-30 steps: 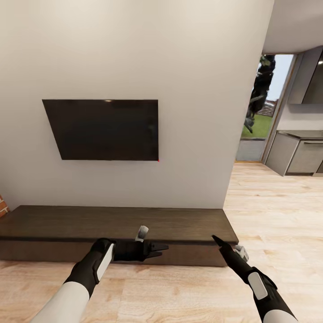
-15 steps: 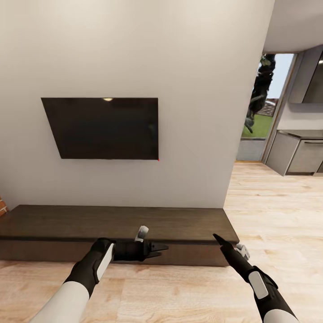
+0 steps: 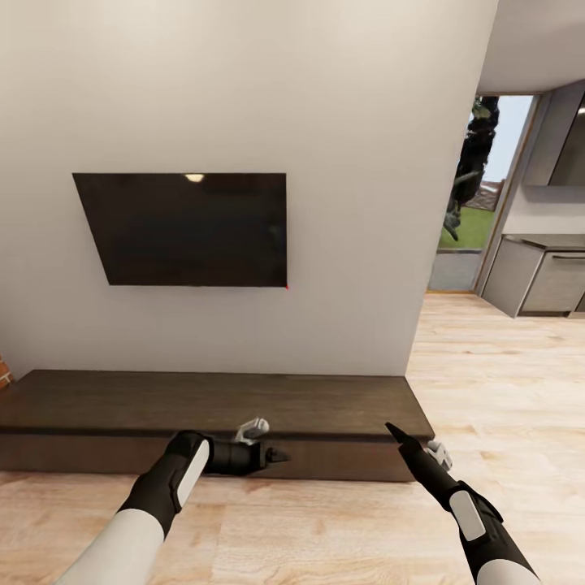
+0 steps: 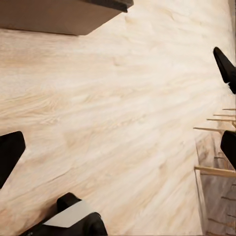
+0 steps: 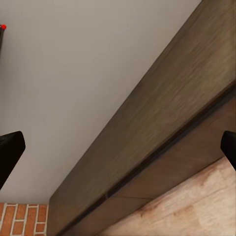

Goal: Place each of the two pumpkins and all three candles from the living room inside a cabinet in the living room (use any cabinet), then make sure every cabinet is closed, and position the cauldron so it is next to a table in the living room.

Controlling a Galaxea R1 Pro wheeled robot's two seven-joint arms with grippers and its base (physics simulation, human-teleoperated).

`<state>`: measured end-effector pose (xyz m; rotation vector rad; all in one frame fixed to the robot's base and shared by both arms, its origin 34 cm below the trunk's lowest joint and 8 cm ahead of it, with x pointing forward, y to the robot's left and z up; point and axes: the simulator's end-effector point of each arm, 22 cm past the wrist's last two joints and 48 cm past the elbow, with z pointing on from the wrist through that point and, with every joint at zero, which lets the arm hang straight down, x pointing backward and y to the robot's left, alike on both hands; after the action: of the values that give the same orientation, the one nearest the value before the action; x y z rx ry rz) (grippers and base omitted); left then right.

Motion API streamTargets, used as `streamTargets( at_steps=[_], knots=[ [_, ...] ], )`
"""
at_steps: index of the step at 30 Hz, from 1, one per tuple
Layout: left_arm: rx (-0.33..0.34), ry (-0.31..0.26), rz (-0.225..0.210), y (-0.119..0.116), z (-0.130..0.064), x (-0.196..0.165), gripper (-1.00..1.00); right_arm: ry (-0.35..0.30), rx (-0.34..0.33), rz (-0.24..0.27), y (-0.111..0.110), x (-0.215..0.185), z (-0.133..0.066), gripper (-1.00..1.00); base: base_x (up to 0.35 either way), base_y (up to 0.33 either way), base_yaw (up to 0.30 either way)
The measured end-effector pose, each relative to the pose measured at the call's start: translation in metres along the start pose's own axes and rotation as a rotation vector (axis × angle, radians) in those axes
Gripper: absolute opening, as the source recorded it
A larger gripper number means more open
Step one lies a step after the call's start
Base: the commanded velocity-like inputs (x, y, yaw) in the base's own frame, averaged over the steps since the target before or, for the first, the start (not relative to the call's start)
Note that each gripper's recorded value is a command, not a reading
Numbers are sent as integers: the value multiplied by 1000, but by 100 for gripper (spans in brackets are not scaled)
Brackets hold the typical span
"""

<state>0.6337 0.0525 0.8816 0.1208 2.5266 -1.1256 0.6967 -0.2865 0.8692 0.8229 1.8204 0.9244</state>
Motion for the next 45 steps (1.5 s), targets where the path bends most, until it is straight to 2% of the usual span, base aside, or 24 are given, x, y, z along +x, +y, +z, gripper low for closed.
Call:
streamTargets(
  at_steps=[6,8,12,31,36,40,43,45],
  knots=[
    [-177,-37,20,40,4,-7,100,-1,4,0,-6,2,4,100,0,0,0],
    [-208,-48,24,47,5,-10,100,-1,4,-1,-8,2,5,100,0,0,0],
    [-228,-56,27,54,7,-11,100,-3,3,-1,-10,2,8,100,0,0,0],
    [-234,-77,41,69,19,-14,100,-3,2,-3,-28,11,19,100,0,0,0],
    [-225,-130,79,61,10,-35,100,-3,2,-3,-33,13,22,100,0,0,0],
    [-207,-197,128,43,-6,-63,100,-4,1,-3,-37,15,24,100,0,0,0],
    [-142,-276,159,12,-23,-88,100,-4,-1,-3,-40,17,26,100,0,0,0],
    [-107,-296,160,0,-27,-93,100,-4,-1,-3,-43,18,27,100,0,0,0]
  ],
)
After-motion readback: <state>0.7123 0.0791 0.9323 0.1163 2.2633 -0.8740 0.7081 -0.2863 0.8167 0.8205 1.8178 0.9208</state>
